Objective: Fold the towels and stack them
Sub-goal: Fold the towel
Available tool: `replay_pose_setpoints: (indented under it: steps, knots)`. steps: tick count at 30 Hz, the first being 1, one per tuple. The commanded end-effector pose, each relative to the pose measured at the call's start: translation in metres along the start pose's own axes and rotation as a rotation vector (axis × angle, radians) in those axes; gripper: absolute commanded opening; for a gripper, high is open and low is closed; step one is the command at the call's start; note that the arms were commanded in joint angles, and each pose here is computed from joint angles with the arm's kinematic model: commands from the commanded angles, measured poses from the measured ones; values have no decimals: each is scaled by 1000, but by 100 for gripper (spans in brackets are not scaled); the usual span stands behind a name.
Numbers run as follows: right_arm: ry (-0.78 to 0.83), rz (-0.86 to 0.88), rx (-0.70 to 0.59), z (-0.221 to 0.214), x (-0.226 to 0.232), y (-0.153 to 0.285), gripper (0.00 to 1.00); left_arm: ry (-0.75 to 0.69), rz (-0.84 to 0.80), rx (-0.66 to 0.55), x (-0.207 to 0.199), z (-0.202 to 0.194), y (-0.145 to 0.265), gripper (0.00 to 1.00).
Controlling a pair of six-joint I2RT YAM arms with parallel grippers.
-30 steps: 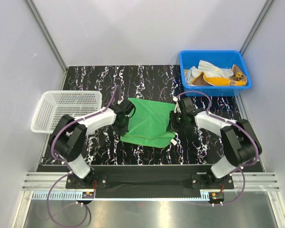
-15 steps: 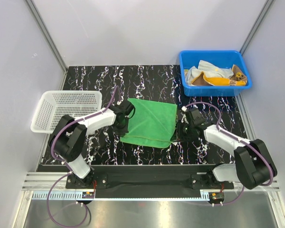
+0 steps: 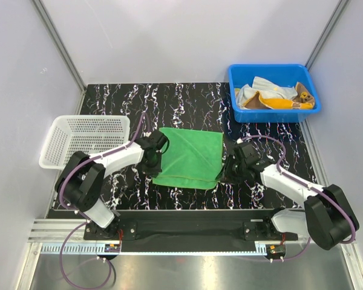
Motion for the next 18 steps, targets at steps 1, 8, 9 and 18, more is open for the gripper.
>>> replay_pose_setpoints:
  steps: [1, 8, 9, 18]
  knots:
    - [-53, 76, -60, 0, 16, -4, 36, 27, -44, -11, -5, 1, 5, 6]
    - [-40, 51, -83, -7, 17, -8, 37, 34, -49, 5, -4, -5, -3, 5]
    - [-39, 37, -77, -9, 14, -10, 37, 33, -47, 7, -3, -6, -3, 5]
    - [-59, -125, -49, -28, -23, -18, 6, 39, -36, 3, 1, -7, -3, 9]
Point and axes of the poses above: each gripper's point midway between its finger pads, its own y axis back along the fingers, its own x axis along the line the jaws close on, z = x × y, the point moved 2 cm from there along y, back along the fingers, and after that the axes turned 14 degrees about y, right-handed, at the moved point
